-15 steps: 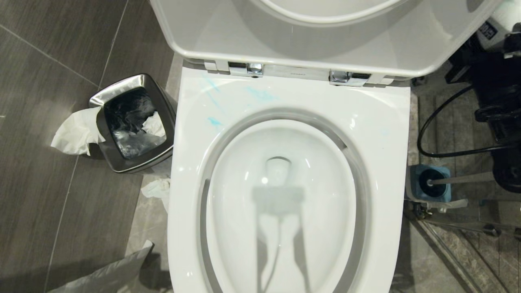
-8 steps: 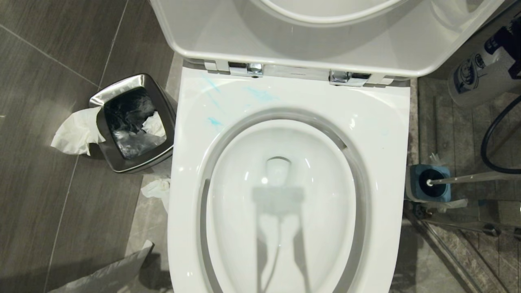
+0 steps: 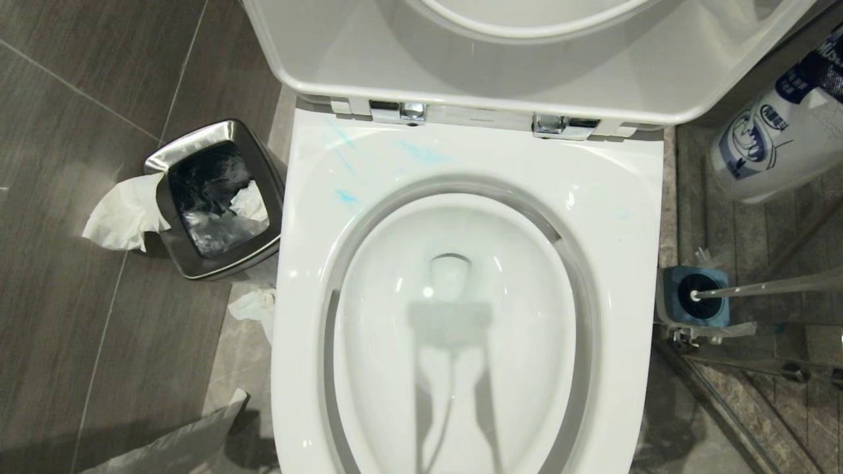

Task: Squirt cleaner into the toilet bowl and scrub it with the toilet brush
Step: Pour in the cleaning agent

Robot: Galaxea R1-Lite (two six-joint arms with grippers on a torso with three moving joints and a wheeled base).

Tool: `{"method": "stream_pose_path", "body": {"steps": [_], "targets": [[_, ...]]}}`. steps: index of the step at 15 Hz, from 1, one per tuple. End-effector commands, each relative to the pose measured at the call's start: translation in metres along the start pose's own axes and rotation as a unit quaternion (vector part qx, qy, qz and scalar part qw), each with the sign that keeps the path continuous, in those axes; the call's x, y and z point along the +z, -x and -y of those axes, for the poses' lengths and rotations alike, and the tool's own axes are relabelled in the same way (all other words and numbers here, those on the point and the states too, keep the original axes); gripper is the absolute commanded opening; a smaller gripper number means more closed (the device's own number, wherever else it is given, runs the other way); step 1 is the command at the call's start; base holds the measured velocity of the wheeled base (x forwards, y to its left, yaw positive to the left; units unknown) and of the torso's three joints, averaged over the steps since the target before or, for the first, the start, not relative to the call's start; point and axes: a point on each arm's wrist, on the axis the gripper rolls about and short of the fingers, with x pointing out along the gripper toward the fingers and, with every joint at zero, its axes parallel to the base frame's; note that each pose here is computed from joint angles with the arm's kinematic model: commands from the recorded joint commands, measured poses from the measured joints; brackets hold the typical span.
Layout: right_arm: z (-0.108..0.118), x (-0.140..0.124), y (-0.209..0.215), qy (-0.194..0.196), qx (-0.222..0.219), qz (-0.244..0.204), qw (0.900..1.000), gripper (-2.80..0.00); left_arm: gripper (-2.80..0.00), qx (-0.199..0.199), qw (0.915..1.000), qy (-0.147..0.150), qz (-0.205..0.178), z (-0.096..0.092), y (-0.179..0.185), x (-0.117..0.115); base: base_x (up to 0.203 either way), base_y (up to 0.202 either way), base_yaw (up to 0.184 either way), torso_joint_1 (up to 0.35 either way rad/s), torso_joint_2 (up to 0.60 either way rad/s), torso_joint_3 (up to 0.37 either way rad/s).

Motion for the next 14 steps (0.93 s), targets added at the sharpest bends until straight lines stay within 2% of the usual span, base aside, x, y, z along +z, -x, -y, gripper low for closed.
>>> {"method": "stream_pose_path", "body": {"steps": [1, 7, 11, 14], "targets": [[0.000, 0.009, 0.019, -0.002, 0.011, 0.015, 1.000, -2.80, -2.80, 0.000, 1.0000, 0.000, -0.001, 0.000, 0.000, 0.000, 0.000, 0.000, 0.000, 0.000, 0.00, 0.000], [0.006, 0.015, 0.063, 0.016, 0.049, -0.002, 0.999, -2.80, -2.80, 0.000, 1.0000, 0.000, -0.001, 0.000, 0.000, 0.000, 0.000, 0.000, 0.000, 0.000, 0.00, 0.000], [0.017, 0.032, 0.103, 0.020, 0.060, -0.009, 0.998, -2.80, -2.80, 0.000, 1.0000, 0.000, 0.000, 0.000, 0.000, 0.000, 0.000, 0.000, 0.000, 0.000, 0.00, 0.000], [0.025, 0.045, 0.126, 0.029, 0.065, -0.030, 0.997, -2.80, -2.80, 0.000, 1.0000, 0.000, -0.001, 0.000, 0.000, 0.000, 0.000, 0.000, 0.000, 0.000, 0.00, 0.000]]}}
